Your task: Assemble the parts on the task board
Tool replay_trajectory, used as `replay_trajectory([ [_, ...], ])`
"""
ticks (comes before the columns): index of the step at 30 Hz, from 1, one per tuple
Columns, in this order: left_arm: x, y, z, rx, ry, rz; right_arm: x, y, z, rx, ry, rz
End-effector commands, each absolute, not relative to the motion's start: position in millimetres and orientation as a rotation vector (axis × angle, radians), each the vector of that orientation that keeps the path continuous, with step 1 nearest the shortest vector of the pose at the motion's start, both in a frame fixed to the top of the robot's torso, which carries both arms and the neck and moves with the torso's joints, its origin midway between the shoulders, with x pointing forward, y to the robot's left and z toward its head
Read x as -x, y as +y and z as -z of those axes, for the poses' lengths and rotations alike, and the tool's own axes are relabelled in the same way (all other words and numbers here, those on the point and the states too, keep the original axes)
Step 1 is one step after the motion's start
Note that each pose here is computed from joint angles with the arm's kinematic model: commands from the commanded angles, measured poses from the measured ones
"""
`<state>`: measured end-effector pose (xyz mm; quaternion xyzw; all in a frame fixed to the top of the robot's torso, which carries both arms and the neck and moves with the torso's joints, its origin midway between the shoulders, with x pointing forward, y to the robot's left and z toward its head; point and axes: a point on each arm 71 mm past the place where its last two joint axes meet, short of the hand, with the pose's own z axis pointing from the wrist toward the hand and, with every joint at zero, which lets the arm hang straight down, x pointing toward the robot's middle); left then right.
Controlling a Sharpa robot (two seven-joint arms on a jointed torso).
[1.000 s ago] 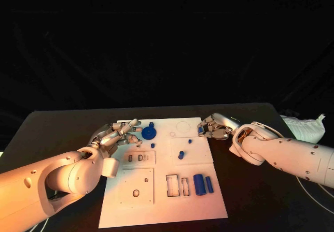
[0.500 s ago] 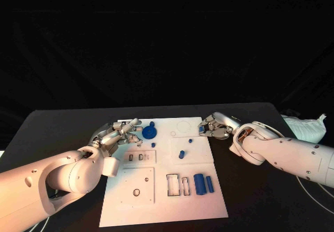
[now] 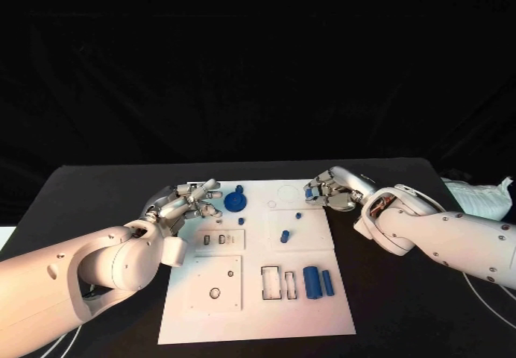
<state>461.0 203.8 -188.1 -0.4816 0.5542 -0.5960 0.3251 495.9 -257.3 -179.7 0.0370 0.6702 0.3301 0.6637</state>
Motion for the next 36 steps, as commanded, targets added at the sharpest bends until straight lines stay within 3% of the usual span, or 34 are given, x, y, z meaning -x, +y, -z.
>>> replay_trajectory([
  [1,-463.5,205.5,187.3,1.245,1.444,1.581,-492,-245,174,-0.133,1.534,-0.72],
  [13,-476.2,227.7,186.6,1.22,1.397,1.523,-472,-163,167,-0.053,1.564,-0.744],
  [23,-477.2,232.9,186.0,1.217,1.389,1.477,-463,-113,180,0.031,1.604,-0.747],
  [36,-473.0,222.4,184.4,1.218,1.405,1.484,-459,-81,205,0.073,1.659,-0.735],
])
